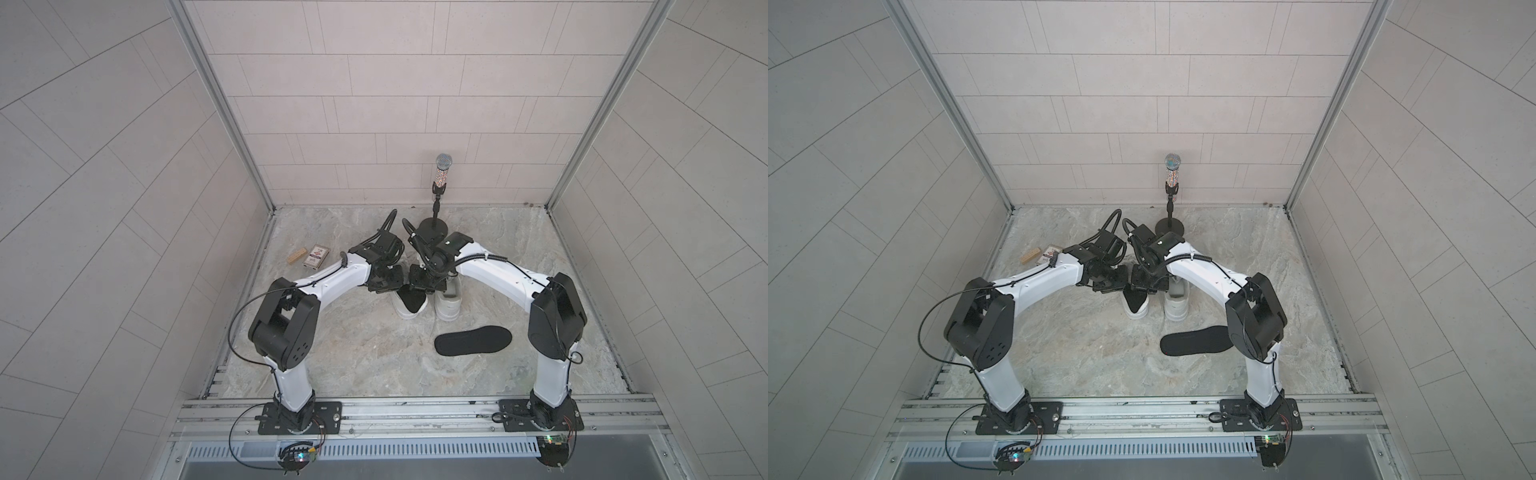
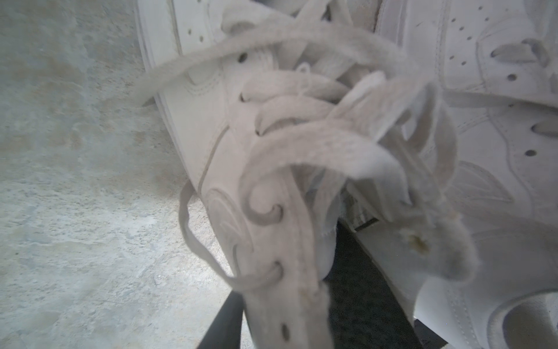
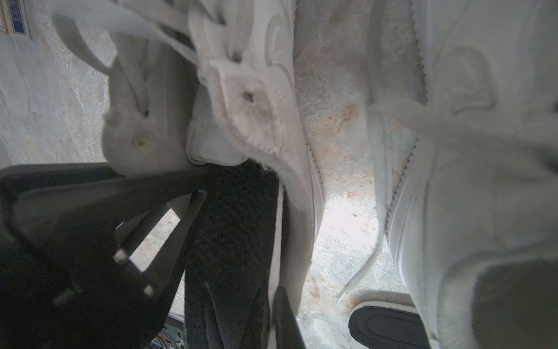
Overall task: Insert the insole into the shoe
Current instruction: Take out the insole from the shoe.
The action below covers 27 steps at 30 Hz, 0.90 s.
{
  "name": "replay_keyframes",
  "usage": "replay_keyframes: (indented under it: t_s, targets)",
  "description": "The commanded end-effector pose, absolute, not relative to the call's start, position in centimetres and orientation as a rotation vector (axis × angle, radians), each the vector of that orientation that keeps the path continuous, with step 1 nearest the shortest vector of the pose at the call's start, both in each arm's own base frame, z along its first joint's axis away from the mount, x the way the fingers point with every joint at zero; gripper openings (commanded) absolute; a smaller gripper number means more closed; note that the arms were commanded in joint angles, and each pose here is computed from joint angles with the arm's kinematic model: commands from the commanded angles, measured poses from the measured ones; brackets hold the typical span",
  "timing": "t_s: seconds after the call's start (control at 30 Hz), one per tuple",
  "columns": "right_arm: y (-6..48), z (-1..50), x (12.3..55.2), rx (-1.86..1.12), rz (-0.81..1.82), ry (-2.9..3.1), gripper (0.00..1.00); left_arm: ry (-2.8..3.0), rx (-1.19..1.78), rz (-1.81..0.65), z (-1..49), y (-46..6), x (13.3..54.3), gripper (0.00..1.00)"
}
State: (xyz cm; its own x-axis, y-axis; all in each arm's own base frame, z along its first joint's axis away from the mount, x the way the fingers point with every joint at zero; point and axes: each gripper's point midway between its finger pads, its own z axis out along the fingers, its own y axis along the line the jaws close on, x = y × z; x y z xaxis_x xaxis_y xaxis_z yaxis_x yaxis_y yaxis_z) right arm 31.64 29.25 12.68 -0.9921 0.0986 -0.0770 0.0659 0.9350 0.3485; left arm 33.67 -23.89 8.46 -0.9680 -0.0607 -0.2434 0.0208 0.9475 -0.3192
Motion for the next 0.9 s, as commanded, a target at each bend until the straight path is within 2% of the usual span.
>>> replay_keyframes:
  t_s: [0.0, 0.13, 0.3, 0.4, 0.47, 0.63, 0.87]
  targets:
    - [27.6, 10.4, 33.3, 0.204, 0.353, 2.962, 0.02, 2.82, 0.059, -0.419, 10.5, -23.4, 33.2, 0.37]
    - [26.7, 9.8, 32.6, 0.227, 0.338, 2.961, 0.02, 2.78, 0.227, -0.296, 11.6, -22.0, 33.2, 0.46]
    - [26.1, 9.9, 32.2, 0.258, 0.372, 2.938, 0.02, 2.641, 0.445, -0.363, 14.5, -22.7, 33.1, 0.53]
    - [25.7, 10.6, 32.1, 0.261, 0.402, 2.911, 0.02, 2.547, 0.563, -0.399, 16.7, -23.6, 33.4, 0.52]
    - [25.5, 10.8, 32.3, 0.269, 0.432, 2.894, 0.02, 2.485, 0.657, -0.452, 17.7, -24.6, 33.5, 0.47]
    - [25.5, 10.3, 32.9, 0.306, 0.506, 2.865, 0.02, 2.388, 0.885, -0.523, 17.6, -26.5, 33.1, 0.43]
    - [25.9, 13.2, 32.6, 0.303, 0.658, 2.792, 0.0, 2.411, 0.877, -0.439, 15.9, -26.5, 35.1, 0.43]
